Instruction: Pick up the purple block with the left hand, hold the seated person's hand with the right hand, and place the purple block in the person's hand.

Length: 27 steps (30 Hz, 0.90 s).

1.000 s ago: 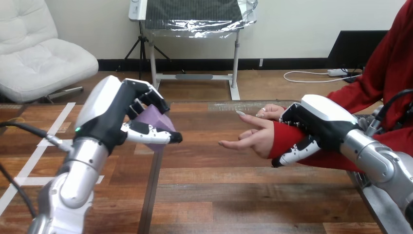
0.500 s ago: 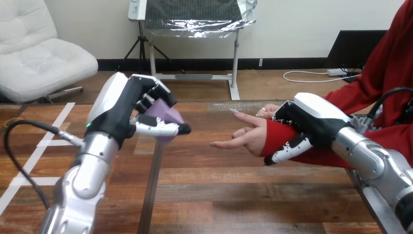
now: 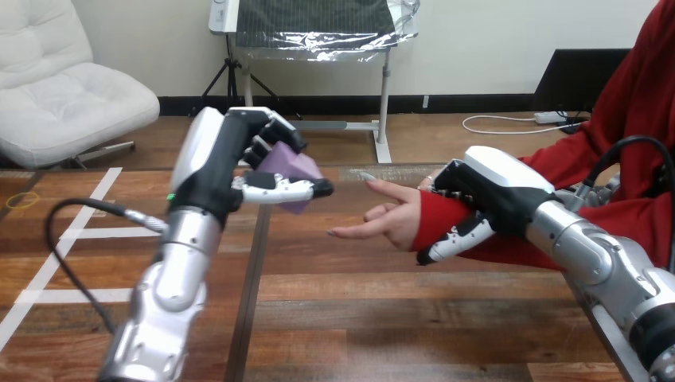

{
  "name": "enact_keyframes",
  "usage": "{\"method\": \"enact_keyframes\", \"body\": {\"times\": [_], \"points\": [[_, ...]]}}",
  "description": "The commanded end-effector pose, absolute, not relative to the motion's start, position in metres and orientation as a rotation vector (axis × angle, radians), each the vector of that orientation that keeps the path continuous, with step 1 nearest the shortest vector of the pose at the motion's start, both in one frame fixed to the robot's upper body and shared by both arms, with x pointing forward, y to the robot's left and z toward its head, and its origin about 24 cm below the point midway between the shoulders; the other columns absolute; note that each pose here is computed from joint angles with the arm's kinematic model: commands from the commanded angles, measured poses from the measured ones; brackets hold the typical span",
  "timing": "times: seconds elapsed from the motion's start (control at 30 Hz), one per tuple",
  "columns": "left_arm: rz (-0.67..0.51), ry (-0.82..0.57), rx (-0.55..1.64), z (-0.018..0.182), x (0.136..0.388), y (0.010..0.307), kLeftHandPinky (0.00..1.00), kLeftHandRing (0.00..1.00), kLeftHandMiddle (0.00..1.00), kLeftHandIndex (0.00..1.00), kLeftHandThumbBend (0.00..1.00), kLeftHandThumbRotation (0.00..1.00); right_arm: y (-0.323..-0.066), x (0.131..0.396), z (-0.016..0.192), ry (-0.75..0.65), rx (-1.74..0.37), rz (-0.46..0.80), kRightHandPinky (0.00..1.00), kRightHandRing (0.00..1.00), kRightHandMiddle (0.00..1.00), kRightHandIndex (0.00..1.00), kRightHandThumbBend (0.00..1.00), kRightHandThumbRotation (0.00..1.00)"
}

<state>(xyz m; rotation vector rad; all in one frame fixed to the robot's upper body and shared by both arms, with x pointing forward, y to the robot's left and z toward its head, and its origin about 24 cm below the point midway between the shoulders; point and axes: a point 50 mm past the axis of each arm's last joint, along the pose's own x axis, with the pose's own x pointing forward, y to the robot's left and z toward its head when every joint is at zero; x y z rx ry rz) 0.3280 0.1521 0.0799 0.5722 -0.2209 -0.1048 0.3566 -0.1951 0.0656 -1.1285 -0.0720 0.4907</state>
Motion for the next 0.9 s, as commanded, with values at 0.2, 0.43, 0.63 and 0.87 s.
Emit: {"method": "enact_keyframes", "body": {"times": [0.2,0.43,0.63,0.87], "points": [[-0.122,-0.306,0.477,0.093,0.348,0.123,0.35,0.37,0.42,0.42,0.72,0.0,-0.162,0.376,0.115,-0.288,-1.088,0.462,0.22,0.25,0.29,0.3,0.85,0.26],[-0.13,-0.287,0.464,0.091,0.352,0.113,0.33,0.35,0.42,0.42,0.72,0.0,-0.157,0.375,0.114,-0.3,-1.088,0.468,0.2,0.23,0.27,0.28,0.85,0.25],[-0.147,-0.27,0.427,0.09,0.355,0.104,0.32,0.35,0.42,0.43,0.73,0.0,-0.152,0.375,0.114,-0.303,-1.086,0.477,0.19,0.22,0.27,0.27,0.84,0.25],[-0.184,-0.267,0.378,0.089,0.357,0.094,0.3,0.34,0.41,0.42,0.71,0.0,-0.146,0.375,0.113,-0.308,-1.061,0.481,0.18,0.21,0.26,0.27,0.84,0.25]]}}
